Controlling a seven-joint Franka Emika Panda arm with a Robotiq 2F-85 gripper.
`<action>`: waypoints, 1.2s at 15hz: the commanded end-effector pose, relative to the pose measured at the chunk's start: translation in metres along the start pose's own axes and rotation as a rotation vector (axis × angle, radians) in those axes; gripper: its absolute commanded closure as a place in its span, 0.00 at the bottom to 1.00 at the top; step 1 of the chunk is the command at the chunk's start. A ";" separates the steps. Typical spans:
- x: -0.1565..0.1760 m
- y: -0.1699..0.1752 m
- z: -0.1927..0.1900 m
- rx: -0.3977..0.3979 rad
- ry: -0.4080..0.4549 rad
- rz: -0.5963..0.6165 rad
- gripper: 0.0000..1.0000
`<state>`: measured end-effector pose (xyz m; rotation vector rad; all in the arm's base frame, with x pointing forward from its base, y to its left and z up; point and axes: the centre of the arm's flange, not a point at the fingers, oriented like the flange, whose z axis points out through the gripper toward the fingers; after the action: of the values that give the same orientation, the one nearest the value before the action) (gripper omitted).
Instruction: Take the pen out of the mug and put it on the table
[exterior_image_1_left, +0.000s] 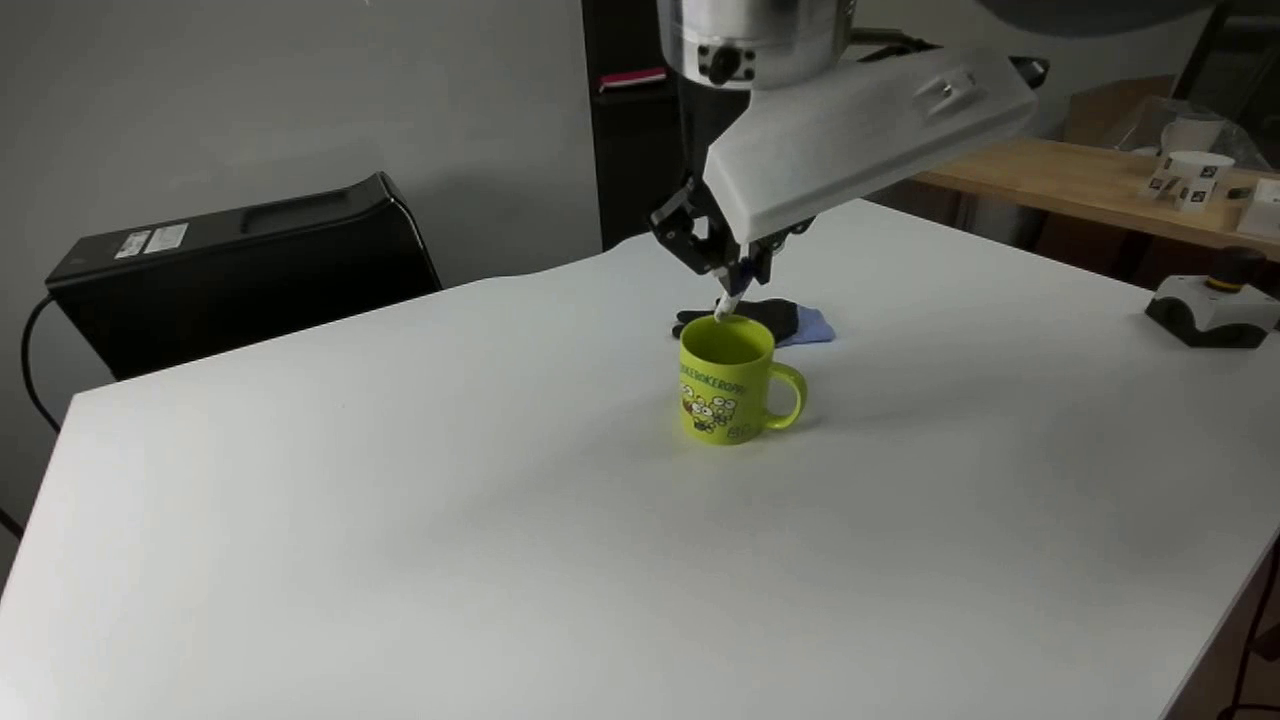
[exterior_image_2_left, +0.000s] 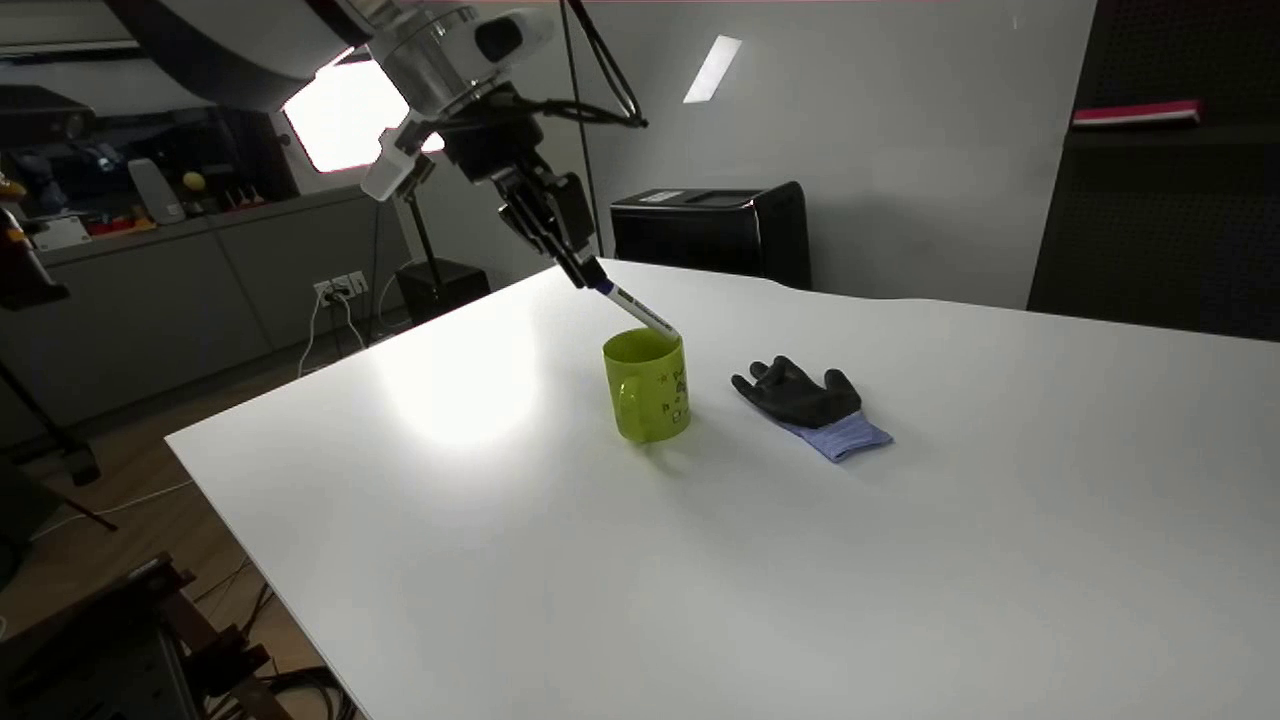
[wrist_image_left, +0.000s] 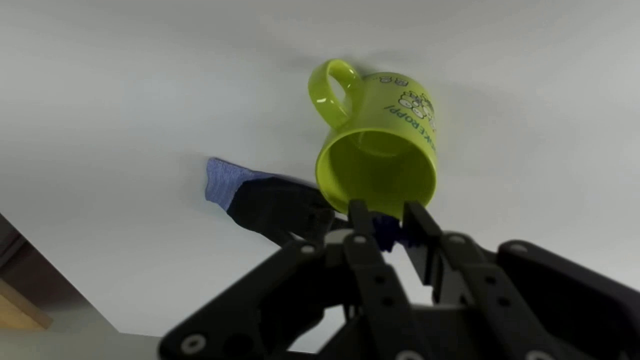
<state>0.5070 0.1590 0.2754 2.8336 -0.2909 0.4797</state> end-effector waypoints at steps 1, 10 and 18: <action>0.021 0.010 -0.021 -0.009 0.025 0.028 0.94; -0.010 -0.018 -0.028 0.111 0.175 -0.105 0.94; -0.079 -0.071 -0.003 0.178 0.179 -0.275 0.94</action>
<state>0.4626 0.2260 0.2579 2.8942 0.1577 0.7158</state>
